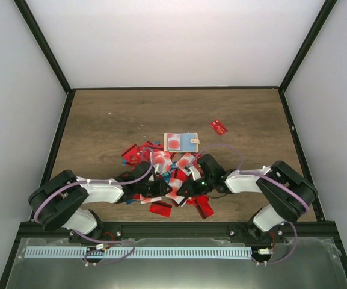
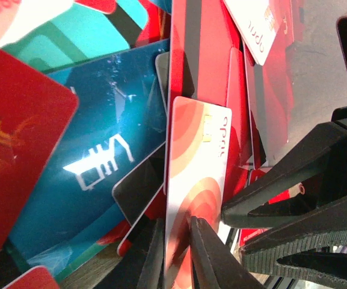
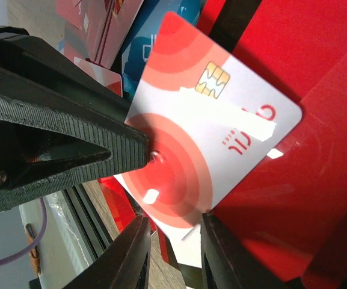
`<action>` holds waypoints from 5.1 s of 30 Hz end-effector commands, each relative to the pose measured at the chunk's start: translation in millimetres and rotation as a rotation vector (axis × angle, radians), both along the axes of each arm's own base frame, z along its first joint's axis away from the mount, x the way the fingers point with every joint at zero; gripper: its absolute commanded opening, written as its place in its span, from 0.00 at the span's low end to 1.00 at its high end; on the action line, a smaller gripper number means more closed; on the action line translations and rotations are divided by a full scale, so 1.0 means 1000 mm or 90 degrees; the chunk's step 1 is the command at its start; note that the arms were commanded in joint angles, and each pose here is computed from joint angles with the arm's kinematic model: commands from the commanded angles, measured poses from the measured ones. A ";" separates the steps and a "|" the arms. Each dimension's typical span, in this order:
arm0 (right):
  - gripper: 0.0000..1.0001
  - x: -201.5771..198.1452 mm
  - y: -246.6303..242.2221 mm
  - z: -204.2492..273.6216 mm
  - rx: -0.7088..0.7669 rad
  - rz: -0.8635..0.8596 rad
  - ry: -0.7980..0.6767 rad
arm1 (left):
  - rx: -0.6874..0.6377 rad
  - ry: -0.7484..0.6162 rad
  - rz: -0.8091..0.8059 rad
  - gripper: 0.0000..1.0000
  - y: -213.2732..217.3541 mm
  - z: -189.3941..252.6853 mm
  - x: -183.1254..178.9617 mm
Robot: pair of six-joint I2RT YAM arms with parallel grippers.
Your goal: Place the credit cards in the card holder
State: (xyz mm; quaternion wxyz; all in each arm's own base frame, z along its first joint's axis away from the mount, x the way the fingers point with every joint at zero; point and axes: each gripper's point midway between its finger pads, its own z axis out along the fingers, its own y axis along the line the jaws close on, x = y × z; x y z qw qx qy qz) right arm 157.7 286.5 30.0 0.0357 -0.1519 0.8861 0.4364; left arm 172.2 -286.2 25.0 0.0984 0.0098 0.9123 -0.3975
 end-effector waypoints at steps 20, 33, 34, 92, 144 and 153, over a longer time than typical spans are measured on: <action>0.38 0.089 -0.030 0.065 -0.034 -0.122 -0.139 | 0.075 -0.151 0.057 0.04 0.012 0.064 0.059; 0.47 0.201 -0.080 0.061 -0.094 -0.273 -0.162 | 0.005 -0.196 0.099 0.04 -0.024 0.094 0.169; 0.46 0.207 -0.081 0.060 -0.096 -0.279 -0.163 | 0.006 -0.190 0.100 0.04 -0.025 0.089 0.176; 0.41 0.248 -0.064 0.007 -0.087 -0.250 -0.108 | -0.038 -0.124 0.210 0.04 0.000 0.041 0.244; 0.39 0.249 -0.053 0.003 -0.059 -0.227 -0.084 | -0.078 0.000 0.153 0.04 -0.029 -0.003 0.234; 0.39 0.250 -0.051 0.006 -0.052 -0.221 -0.085 | -0.076 0.010 0.140 0.04 -0.038 -0.008 0.238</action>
